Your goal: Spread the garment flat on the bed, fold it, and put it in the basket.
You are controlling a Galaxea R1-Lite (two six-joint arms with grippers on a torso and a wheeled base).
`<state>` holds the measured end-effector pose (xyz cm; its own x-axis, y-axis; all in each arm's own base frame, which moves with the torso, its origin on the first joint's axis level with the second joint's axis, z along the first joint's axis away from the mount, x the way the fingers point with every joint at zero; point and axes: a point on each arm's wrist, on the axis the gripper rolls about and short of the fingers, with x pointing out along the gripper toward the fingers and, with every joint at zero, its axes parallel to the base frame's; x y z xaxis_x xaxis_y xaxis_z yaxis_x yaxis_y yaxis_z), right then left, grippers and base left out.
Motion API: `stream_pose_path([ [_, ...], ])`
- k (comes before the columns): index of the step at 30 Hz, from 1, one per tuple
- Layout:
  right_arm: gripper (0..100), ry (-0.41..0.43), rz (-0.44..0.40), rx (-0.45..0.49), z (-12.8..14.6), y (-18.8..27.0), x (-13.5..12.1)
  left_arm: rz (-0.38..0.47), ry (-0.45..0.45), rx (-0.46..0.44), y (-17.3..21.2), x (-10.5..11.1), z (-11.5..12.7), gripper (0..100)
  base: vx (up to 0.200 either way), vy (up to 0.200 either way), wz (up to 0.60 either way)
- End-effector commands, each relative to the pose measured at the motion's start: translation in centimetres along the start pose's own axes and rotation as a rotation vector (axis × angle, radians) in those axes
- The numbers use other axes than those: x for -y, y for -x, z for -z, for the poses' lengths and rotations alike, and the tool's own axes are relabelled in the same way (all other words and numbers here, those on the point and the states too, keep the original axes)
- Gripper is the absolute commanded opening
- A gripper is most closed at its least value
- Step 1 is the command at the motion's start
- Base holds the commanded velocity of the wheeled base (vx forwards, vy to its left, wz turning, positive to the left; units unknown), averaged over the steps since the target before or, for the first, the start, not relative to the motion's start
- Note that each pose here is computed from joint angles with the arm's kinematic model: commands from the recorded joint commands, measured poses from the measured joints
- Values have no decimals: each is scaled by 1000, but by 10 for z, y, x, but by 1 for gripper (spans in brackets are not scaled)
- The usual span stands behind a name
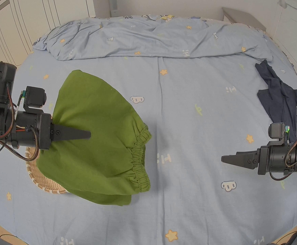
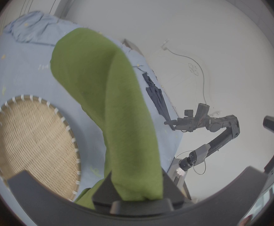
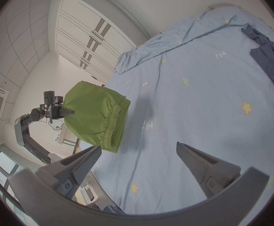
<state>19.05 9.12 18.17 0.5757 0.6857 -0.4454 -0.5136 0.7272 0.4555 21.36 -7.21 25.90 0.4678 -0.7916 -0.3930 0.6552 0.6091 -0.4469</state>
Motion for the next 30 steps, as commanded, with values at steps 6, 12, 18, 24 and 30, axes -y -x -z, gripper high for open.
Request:
stream_pose_path([
  [6, 100, -2, 3, -6, 1, -1, 1, -66, -115, 149, 36, 6, -16, 0, 0, 0, 0],
  [12, 100, -1, 1, -5, 1, -1, 0, -189, -121, 279, 66, -18, -25, 0, 0, 0, 0],
  [18, 100, 0, 2, -3, 1, 0, 0, -192, -91, 314, 86, -39, -23, 0, 0, 0, 0],
  [24, 100, 2, 0, -2, 1, 0, 0, -201, 141, 214, 68, -116, 4, 0, 0, 0, 0],
  [30, 100, 8, -12, -13, 3, -1, -3, -269, 271, 134, 68, -162, 56, 0, 0, 0, 0],
])
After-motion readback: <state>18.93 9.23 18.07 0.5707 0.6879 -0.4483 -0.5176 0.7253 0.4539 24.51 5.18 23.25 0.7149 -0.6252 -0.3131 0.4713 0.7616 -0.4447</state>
